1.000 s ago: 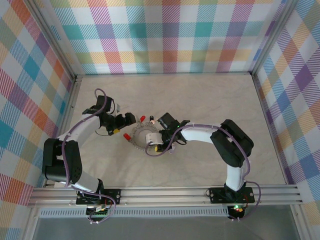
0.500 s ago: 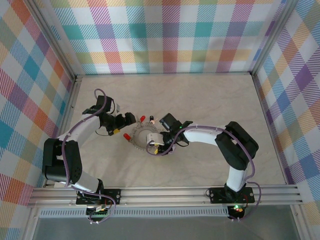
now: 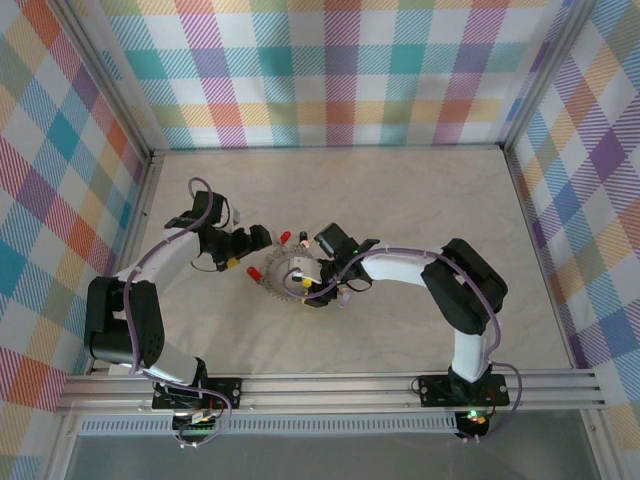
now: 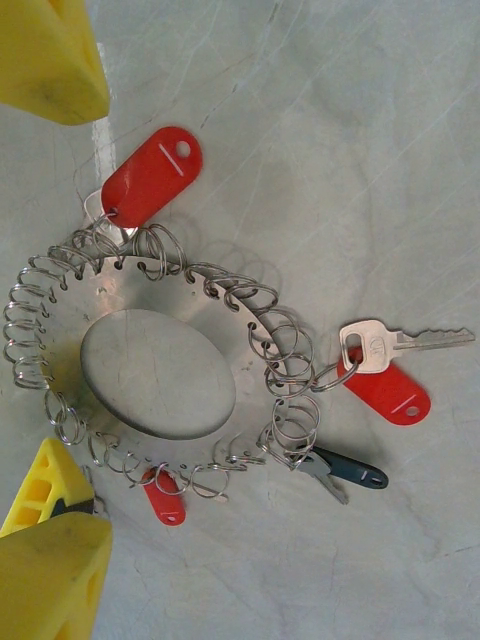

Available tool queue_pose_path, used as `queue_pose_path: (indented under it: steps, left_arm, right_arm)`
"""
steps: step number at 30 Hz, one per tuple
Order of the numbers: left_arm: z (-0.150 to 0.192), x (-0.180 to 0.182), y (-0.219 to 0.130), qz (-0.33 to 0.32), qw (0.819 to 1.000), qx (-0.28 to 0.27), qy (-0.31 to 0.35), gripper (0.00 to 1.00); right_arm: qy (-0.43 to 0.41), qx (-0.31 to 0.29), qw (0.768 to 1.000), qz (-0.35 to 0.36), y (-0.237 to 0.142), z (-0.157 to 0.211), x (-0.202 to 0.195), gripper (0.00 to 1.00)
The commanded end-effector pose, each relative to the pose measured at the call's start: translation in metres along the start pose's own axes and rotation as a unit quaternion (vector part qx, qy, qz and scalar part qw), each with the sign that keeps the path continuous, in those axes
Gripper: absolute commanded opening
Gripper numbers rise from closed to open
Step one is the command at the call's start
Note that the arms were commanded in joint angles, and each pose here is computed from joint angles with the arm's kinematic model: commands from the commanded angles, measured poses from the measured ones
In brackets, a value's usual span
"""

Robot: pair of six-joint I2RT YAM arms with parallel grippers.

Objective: Put the keys on the keyring

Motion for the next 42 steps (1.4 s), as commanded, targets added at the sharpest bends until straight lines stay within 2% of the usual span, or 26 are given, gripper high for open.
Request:
queue_pose_path:
  steps: [1, 14, 20, 23, 25, 28, 31, 34, 37, 42]
  left_arm:
    - [0.000, -0.001, -0.004, 0.004, 1.000, 0.006, 0.000, 0.99]
    - [0.001, -0.002, -0.002, 0.015, 1.000, 0.012, -0.003, 0.99]
    - [0.001, -0.001, -0.002, 0.013, 1.000, 0.013, -0.005, 0.99]
    - [0.000, -0.002, -0.003, 0.014, 1.000, 0.012, -0.003, 0.99]
    - [0.002, -0.001, -0.004, 0.006, 1.000, 0.012, -0.005, 0.99]
    - [0.001, -0.003, -0.003, 0.014, 1.000, 0.011, -0.003, 0.99]
    - [0.001, -0.003, -0.005, 0.009, 1.000, 0.010, -0.002, 0.99]
    - [0.003, -0.001, -0.002, 0.036, 0.999, 0.010, -0.022, 1.00]
    - [0.001, -0.001, 0.006, 0.071, 0.996, 0.016, -0.050, 1.00]
    - [0.002, 0.005, 0.003, 0.056, 0.997, 0.018, -0.055, 1.00]
  right_arm:
    - [0.035, -0.006, 0.999, -0.022, 0.005, 0.006, 0.004, 0.48]
    - [0.081, 0.016, 0.996, -0.020, 0.016, 0.024, 0.005, 0.46]
    - [0.117, -0.009, 0.993, -0.023, 0.017, 0.018, 0.010, 0.43]
    - [0.135, -0.005, 0.991, -0.009, 0.023, 0.015, 0.014, 0.42]
    - [0.153, 0.009, 0.988, 0.025, 0.029, 0.012, 0.015, 0.40]
    - [0.194, 0.060, 0.971, 0.127, 0.035, 0.012, 0.013, 0.38]
    - [0.253, 0.072, 0.950, 0.165, 0.033, 0.011, 0.018, 0.36]
    - [0.282, 0.072, 0.941, 0.173, 0.032, 0.009, 0.026, 0.35]
    - [0.317, 0.066, 0.930, 0.177, 0.032, 0.011, 0.029, 0.29]
    - [0.359, 0.048, 0.914, 0.185, 0.029, 0.008, 0.029, 0.20]
Point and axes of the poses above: each hand's point on the last joint's axis, 136 mm out from that joint toward the fingers, its own y axis out along the fingers, its own x axis along the line the jaws close on, z = x × y, the point moved 9 cm from there along -y, back along the fingers, and after that the axes turned 7 degrees about y, right-handed, at the moved point
